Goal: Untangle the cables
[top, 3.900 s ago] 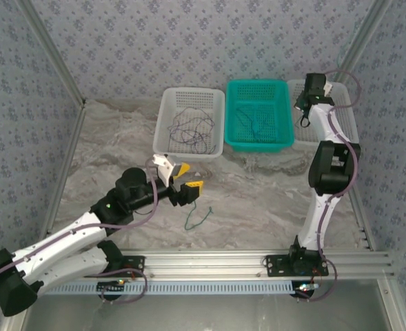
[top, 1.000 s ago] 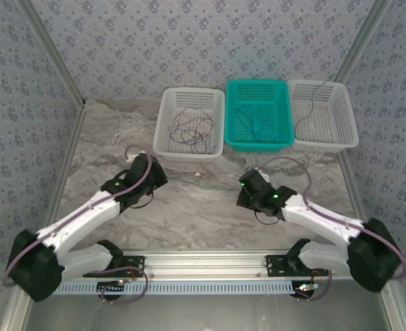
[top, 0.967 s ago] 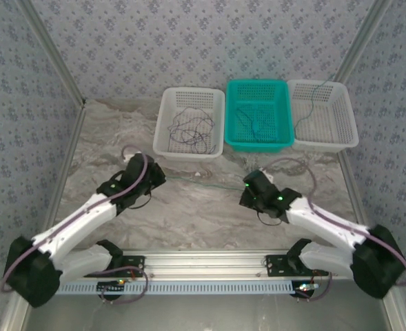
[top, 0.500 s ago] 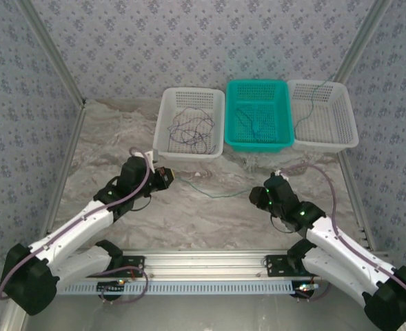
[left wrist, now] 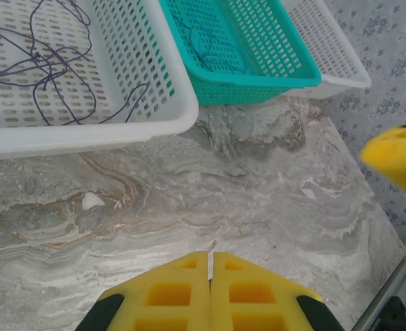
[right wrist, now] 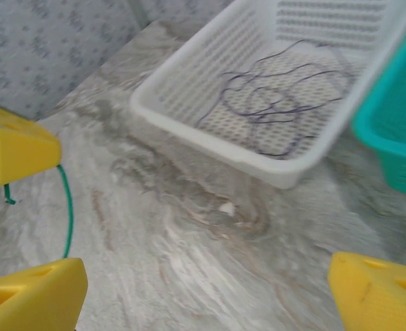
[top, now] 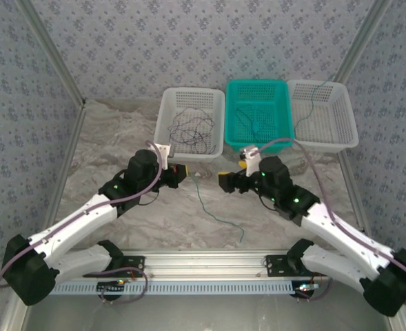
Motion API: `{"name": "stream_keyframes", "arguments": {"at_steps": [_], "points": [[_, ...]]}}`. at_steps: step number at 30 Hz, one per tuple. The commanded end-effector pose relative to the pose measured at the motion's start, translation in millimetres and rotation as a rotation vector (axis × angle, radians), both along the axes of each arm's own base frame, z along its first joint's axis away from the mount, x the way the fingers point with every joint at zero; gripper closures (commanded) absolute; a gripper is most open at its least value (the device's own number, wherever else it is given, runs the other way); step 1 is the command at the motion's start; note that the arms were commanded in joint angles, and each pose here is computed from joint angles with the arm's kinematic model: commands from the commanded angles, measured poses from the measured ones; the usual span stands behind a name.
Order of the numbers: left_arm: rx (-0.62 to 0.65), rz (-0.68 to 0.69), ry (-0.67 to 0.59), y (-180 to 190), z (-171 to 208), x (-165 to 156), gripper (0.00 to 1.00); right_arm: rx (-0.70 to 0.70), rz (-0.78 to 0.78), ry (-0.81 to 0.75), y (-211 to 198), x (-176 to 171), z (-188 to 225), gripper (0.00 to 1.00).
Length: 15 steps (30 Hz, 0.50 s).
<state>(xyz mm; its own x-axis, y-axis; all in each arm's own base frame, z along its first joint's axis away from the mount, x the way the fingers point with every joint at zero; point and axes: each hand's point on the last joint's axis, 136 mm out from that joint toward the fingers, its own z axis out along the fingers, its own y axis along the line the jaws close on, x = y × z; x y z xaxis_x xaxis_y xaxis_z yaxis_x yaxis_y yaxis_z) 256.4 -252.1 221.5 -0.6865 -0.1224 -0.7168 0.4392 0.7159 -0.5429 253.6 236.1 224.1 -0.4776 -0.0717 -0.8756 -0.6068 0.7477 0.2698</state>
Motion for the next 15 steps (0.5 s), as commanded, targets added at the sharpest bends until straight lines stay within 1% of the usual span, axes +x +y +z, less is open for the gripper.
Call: {"name": "stream_keyframes", "arguments": {"at_steps": [1, 6, 9, 10, 12, 13, 14, 15], "points": [[-0.069, -0.006, -0.065, -8, 24, 5, 1.00, 0.135, 0.188, -0.037, 51, -7, 25, 0.11], [-0.071, 0.025, -0.086, -5, 29, 10, 1.00, 0.144, 0.284, 0.061, 101, -23, -8, 0.16], [-0.063, 0.044, -0.095, -3, 32, 12, 1.00, 0.111, 0.318, 0.095, 117, -33, -29, 0.20], [-0.062, 0.052, -0.095, -2, 33, 13, 1.00, 0.094, 0.311, 0.102, 117, -32, -37, 0.24], [-0.067, 0.059, -0.096, -1, 34, 13, 1.00, 0.072, 0.301, 0.116, 117, -30, -49, 0.42], [-0.073, 0.061, -0.097, 0, 35, 13, 1.00, 0.056, 0.292, 0.125, 116, -28, -58, 0.55], [-0.079, 0.061, -0.102, 0, 38, 12, 1.00, 0.049, 0.288, 0.128, 116, -28, -61, 0.62], [-0.082, 0.063, -0.109, 1, 39, 12, 1.00, 0.039, 0.284, 0.133, 115, -27, -64, 0.72]]}}
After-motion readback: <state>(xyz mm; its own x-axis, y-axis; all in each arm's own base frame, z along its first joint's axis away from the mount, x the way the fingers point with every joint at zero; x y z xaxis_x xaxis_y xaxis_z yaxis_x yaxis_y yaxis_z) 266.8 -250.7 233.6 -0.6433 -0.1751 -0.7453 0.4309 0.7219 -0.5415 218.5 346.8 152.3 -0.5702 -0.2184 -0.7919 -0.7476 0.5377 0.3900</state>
